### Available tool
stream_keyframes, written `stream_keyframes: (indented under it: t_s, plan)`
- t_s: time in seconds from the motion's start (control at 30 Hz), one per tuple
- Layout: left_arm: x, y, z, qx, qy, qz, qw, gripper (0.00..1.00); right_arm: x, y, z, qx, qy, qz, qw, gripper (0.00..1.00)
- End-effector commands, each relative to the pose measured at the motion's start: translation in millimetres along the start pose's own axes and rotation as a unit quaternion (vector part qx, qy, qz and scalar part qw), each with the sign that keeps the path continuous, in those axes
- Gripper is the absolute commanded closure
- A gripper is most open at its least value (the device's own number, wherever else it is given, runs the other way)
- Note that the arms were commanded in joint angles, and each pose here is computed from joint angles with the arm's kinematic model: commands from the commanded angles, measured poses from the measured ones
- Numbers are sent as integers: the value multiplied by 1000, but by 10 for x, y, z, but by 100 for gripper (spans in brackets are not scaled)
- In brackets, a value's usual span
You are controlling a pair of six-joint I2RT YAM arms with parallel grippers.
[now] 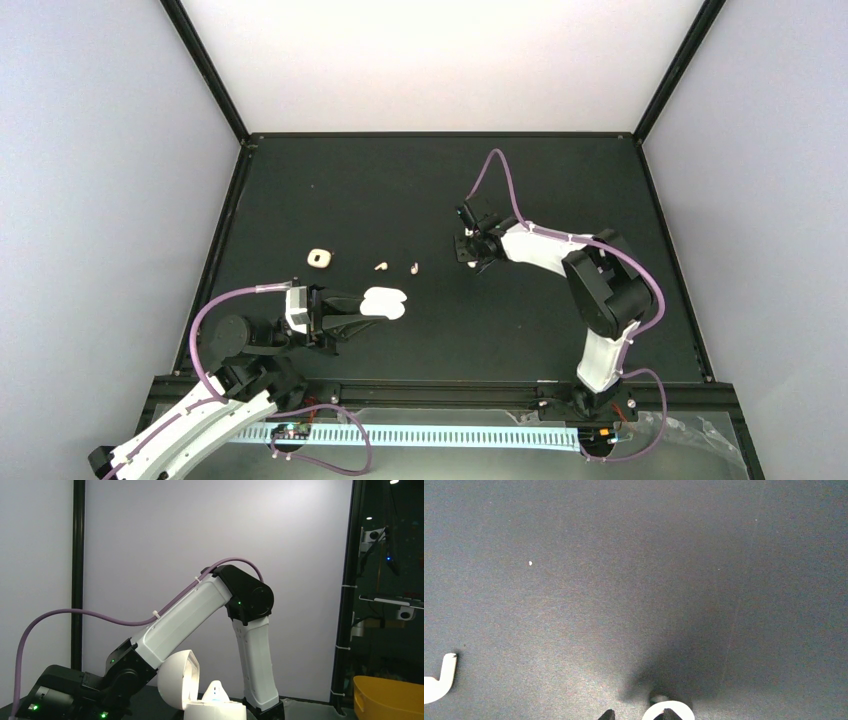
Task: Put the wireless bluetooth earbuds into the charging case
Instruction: Pick up the earbud from the center of the board.
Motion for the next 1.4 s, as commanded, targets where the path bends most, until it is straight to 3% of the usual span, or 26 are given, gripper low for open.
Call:
stream_keyframes:
  t_s: [0.0, 1.13, 1.37]
  plan:
    - [43, -6, -15, 2, 4, -9, 1000, 98, -106, -46, -105, -37, -3, 12, 999, 75]
    - [34, 4, -9, 1, 2, -6, 1000, 99, -211, -157, -262, -69, 4, 4, 998, 91]
    - [37, 2, -10, 1, 2, -7, 1000, 98, -216, -207, -271, -68, 7, -1, 998, 89]
Point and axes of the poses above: each gripper's point midway between its finger pads, its own y axis out along the fingers, its own z axis along the line the jaws close on, x = y × z, the point moved 6 cm from there along -y, back along the fingers, and after that the axes turned 11 degrees about -y, right-handed, at the moved point
